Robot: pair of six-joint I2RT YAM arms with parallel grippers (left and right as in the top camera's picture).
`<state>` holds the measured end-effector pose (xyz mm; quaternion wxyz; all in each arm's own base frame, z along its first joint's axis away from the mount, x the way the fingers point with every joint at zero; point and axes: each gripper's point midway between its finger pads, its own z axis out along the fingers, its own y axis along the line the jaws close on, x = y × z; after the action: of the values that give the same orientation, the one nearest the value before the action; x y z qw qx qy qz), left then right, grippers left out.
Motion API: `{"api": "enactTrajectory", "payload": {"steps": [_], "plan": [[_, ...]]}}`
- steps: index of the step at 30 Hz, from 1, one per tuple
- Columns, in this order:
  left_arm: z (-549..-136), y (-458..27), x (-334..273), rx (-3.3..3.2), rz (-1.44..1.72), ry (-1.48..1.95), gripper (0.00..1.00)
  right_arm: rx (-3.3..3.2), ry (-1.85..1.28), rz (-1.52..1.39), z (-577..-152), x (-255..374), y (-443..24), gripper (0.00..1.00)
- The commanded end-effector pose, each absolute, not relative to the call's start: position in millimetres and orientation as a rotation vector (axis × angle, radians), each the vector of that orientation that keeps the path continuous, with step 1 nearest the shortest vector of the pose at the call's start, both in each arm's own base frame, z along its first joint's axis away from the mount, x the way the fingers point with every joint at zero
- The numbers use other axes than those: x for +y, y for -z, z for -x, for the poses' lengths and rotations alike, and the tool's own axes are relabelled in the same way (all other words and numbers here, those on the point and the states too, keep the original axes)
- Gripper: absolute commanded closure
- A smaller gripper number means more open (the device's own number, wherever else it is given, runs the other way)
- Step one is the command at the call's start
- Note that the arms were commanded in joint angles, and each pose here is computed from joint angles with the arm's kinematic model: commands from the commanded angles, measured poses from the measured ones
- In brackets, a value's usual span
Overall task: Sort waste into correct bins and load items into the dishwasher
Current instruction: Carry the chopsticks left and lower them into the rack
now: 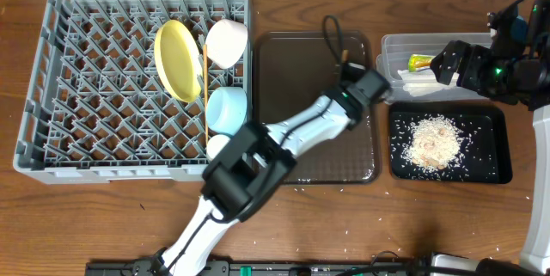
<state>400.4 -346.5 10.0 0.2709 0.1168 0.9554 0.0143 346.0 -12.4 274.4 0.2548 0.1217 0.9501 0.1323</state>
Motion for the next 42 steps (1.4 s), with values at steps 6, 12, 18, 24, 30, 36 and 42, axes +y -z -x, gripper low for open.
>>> {"api": "enactTrajectory", "payload": {"steps": [6,12,18,24,30,36,42], "plan": [[-402.5,-180.9,-233.1,2.527,-0.257,-0.011,0.93,2.571,-0.355,-0.338,-346.6,-14.3,-277.7,0.01],[-390.3,-229.0,-124.6,2.563,-0.085,-0.127,0.93,2.571,-0.355,-0.339,-346.6,-14.3,-277.7,0.01],[-398.3,-184.5,-65.5,2.691,0.076,-0.243,0.93,2.571,-0.355,-0.338,-346.6,-14.3,-277.7,0.01],[-409.5,-126.3,-44.8,2.823,0.137,-0.302,0.83,2.571,-0.355,-0.338,-346.6,-14.3,-277.7,0.01],[-413.9,-124.1,-51.6,2.819,0.133,-0.249,0.37,2.571,-0.355,-0.338,-346.6,-14.3,-277.7,0.01],[-403.5,-155.7,-51.0,2.773,0.139,-0.212,0.3,2.571,-0.355,-0.338,-346.6,-14.3,-277.7,0.01],[-370.3,-234.7,-51.5,2.623,0.186,-0.069,0.21,2.571,-0.355,-0.338,-346.6,-14.3,-277.7,0.01]]}}
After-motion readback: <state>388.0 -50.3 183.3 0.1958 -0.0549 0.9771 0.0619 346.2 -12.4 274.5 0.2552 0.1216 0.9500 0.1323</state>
